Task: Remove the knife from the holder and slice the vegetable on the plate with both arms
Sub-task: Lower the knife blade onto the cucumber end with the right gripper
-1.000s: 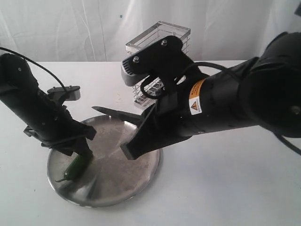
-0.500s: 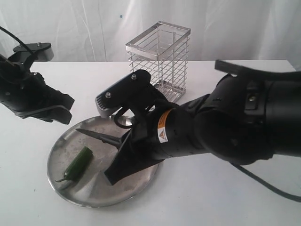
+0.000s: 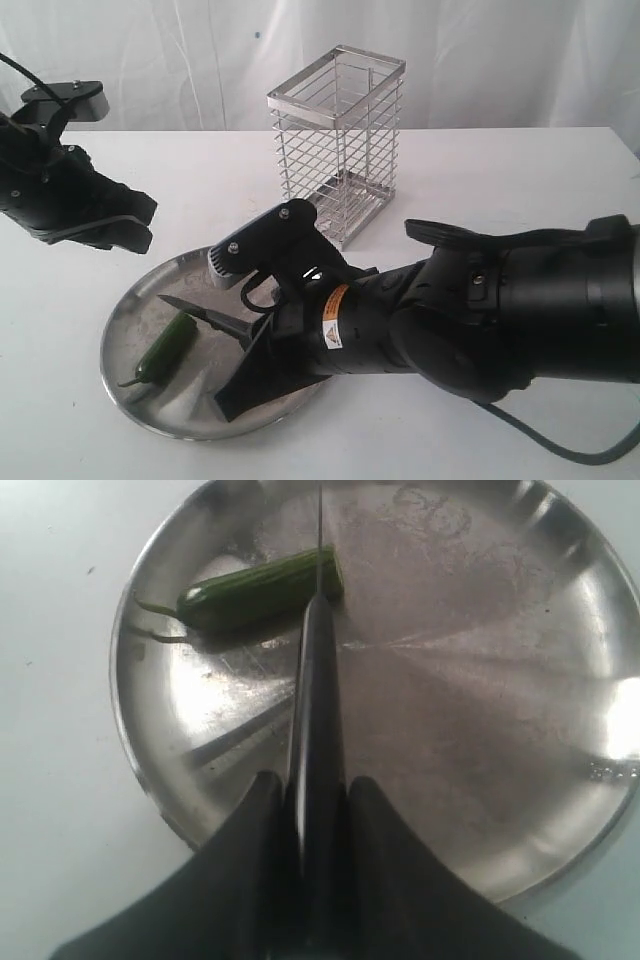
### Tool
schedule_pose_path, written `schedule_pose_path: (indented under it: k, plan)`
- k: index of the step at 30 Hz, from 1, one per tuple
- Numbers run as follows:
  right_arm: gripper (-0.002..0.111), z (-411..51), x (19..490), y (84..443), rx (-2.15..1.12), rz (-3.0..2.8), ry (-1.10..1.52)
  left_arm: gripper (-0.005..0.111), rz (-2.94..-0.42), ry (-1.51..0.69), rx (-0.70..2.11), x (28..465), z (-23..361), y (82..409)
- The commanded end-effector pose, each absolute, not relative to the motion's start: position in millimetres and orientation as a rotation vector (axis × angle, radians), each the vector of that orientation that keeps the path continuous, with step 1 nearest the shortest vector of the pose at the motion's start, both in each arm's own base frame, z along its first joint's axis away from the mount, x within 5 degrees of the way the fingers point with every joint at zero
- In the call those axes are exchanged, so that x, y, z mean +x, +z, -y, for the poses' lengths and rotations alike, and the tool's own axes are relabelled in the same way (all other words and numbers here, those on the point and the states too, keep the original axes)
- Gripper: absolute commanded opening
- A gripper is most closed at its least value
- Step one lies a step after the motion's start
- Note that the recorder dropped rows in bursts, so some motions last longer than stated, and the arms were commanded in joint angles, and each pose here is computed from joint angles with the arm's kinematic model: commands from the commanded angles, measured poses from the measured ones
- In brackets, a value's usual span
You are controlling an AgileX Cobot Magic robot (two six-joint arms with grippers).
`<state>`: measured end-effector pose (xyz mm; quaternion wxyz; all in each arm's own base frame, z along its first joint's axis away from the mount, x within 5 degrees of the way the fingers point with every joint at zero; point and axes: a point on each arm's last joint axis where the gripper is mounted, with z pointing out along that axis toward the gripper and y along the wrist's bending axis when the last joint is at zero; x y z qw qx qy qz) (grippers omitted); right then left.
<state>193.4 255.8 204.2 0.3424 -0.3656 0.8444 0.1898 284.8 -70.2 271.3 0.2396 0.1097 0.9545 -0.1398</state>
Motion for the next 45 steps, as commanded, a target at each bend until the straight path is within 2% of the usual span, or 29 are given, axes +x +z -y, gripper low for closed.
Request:
schedule_pose_path:
  k: [1,16,26,37,45]
  plan:
    - [0.000,-257.4,193.8,203.5,-0.937,-2.183,0.510,0.049,-2.605,-0.408,0.261,284.4,70.0,271.6]
    - [0.000,-260.6,189.6,202.7,-0.938,-2.192,0.524,0.048,-2.598,-0.350,0.127,276.6,62.7,214.6]
    - [0.000,-260.6,188.0,201.1,-0.933,-2.186,0.535,0.048,-2.588,-0.345,0.123,277.2,62.3,214.6]
    - [0.000,-261.7,188.8,178.9,-0.945,-2.252,0.506,0.048,-2.588,-0.345,0.123,277.2,62.3,214.6]
    - [0.000,-263.0,189.6,176.3,-0.944,-2.249,0.509,0.048,-2.564,-0.336,0.116,279.3,61.8,215.6]
